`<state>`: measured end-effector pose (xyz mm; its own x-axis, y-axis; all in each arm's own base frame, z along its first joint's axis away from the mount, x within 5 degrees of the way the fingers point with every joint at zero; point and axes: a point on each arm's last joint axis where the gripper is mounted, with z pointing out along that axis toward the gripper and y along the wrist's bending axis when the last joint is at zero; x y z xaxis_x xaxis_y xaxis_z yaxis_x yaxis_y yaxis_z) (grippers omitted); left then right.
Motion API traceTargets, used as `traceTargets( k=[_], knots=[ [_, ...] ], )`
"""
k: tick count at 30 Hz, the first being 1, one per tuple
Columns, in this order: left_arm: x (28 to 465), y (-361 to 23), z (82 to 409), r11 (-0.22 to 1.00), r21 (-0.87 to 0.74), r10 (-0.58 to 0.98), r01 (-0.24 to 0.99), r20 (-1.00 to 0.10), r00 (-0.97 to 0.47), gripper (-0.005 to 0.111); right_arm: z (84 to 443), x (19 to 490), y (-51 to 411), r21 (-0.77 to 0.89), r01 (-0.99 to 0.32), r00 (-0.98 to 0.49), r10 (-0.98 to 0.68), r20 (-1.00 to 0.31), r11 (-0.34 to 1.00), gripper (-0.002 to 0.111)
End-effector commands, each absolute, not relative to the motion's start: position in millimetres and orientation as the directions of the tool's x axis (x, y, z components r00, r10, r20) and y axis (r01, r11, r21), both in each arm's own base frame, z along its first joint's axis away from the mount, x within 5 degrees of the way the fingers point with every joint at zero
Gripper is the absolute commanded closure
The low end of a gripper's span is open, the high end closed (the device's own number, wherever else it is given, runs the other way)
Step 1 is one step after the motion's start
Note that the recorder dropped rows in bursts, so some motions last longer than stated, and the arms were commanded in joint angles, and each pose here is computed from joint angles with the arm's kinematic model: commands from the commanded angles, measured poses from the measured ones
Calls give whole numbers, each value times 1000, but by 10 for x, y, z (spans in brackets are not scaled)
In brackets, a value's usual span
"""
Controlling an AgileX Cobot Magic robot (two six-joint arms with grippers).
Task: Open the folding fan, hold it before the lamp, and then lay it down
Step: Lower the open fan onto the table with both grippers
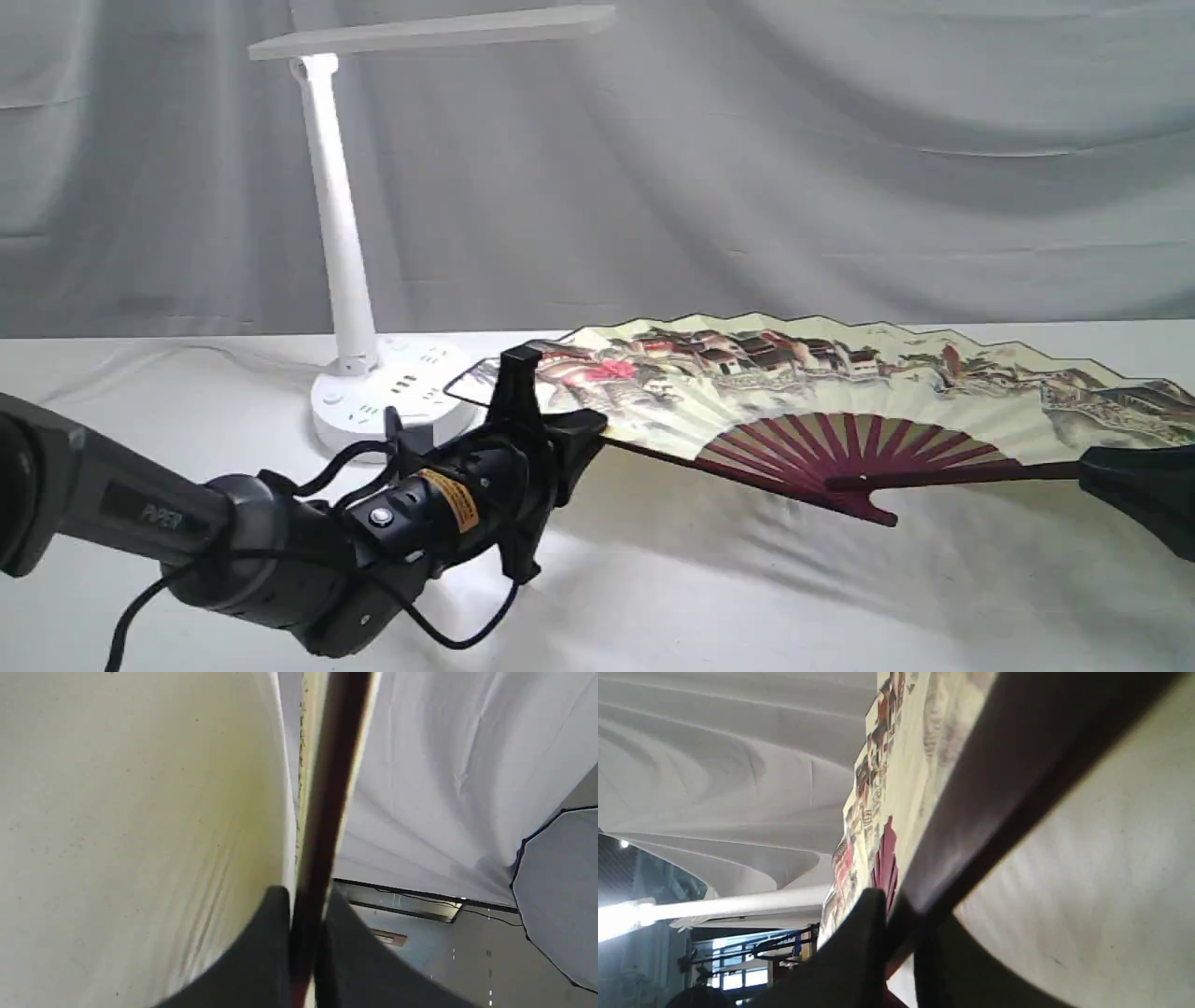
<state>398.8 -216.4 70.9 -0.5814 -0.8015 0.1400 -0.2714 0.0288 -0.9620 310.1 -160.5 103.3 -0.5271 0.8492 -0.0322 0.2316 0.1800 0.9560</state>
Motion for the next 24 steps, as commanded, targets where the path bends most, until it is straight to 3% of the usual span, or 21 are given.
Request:
traceTargets(
  k=[1,13,20,24],
  knots=[
    [4115,-2110,756,-85,-960,-838,-267,214,-502,107,913,3064,-1814,899,338,-431,895,-114,277,108],
    [4114,-2133,720,-81,-959,-835,-273,215,-506,106,850,3048,-1864,859,404,-407,903,-139,314,108],
    [4110,-2138,719,-68,-961,-833,-267,202,-515,95,850,3048,-1864,858,399,-411,899,-148,324,108],
    [4097,-2156,717,-46,-964,-821,-262,185,-540,84,847,3048,-1866,856,402,-410,900,-148,324,98]
  ],
)
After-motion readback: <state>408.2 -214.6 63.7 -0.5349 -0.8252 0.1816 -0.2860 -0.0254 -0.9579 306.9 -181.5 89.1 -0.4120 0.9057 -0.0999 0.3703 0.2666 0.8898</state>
